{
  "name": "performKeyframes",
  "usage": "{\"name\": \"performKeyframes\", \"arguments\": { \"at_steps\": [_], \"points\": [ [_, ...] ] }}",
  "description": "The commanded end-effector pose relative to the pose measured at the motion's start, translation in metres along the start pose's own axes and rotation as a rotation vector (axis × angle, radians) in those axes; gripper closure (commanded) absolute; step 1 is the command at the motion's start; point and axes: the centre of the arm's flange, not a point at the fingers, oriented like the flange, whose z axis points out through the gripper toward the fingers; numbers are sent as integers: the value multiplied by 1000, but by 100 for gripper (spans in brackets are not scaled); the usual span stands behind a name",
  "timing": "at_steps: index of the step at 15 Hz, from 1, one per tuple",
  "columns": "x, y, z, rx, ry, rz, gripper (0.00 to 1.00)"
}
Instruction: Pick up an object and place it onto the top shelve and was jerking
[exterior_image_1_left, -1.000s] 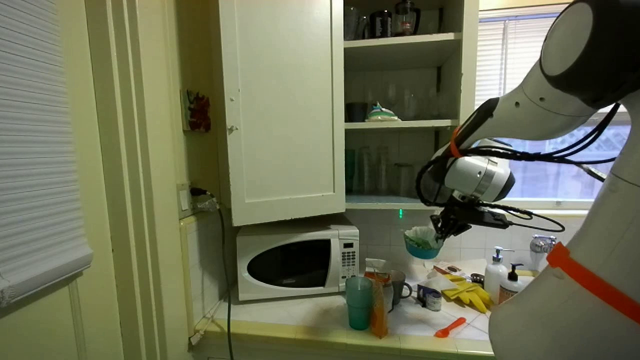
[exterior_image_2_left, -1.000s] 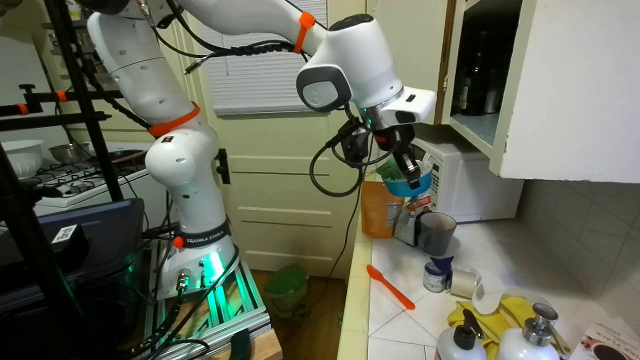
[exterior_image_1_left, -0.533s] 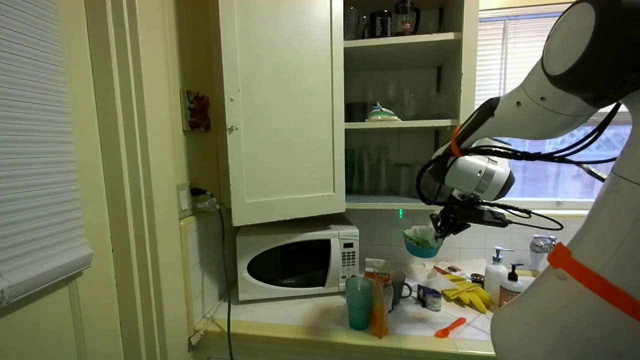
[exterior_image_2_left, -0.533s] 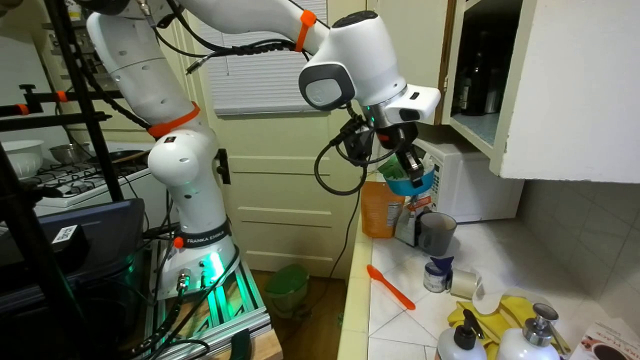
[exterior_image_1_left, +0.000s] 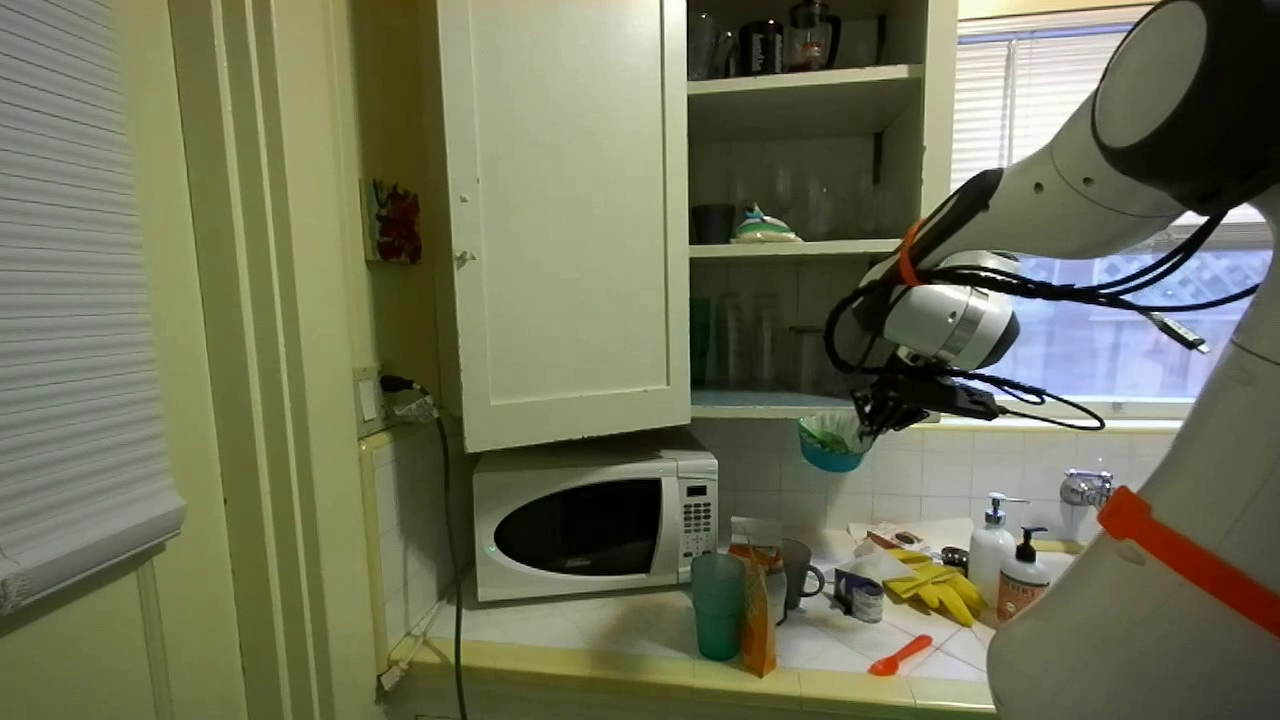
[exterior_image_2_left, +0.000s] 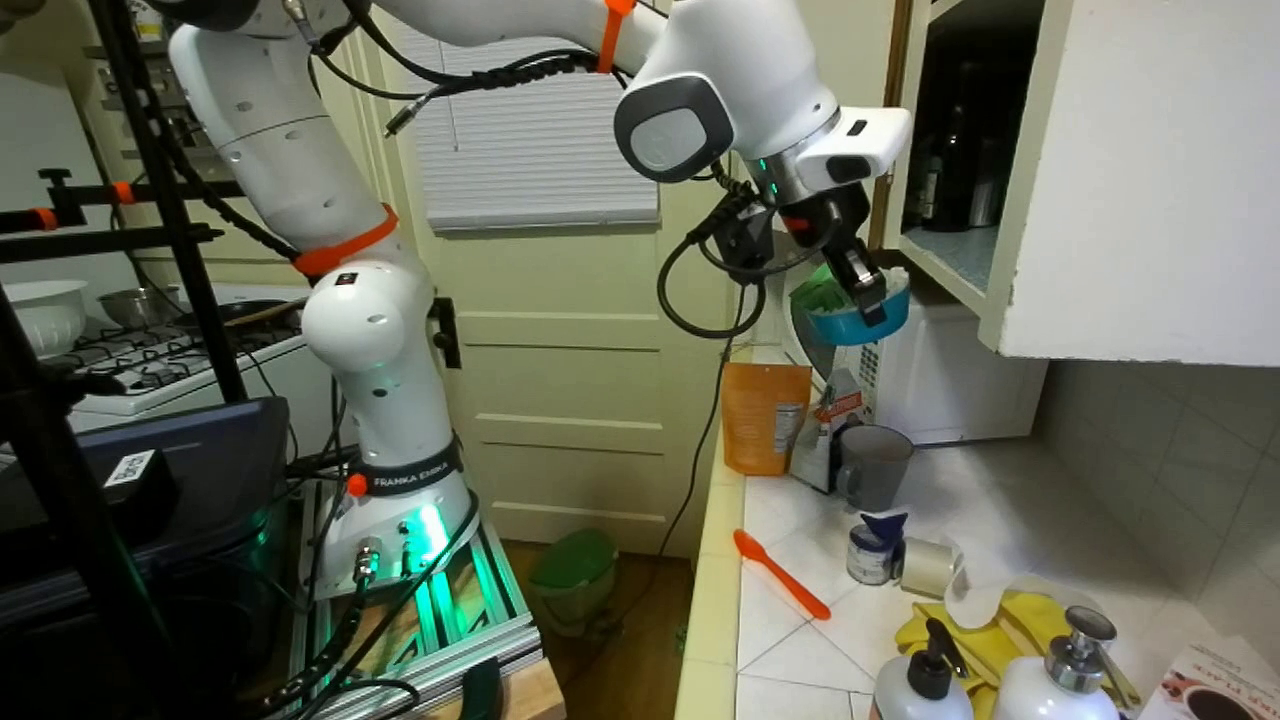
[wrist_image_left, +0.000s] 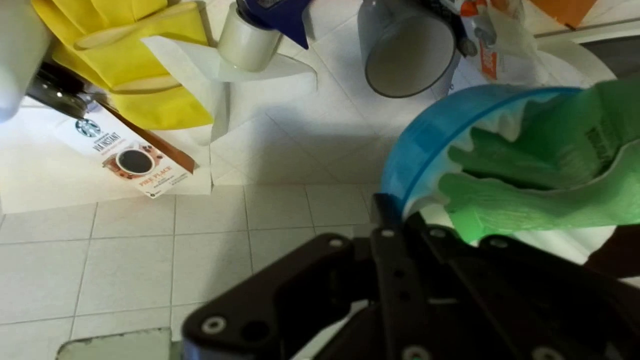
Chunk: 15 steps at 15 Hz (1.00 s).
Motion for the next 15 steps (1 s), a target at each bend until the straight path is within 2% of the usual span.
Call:
{"name": "performKeyframes", "arguments": {
  "at_steps": [1, 9, 15],
  "points": [
    [21, -9, -7, 53, -9, 16, 99],
    [66, -13, -17, 61, 54, 77, 99],
    [101, -4, -14, 83, 72, 210, 99]
  ]
}}
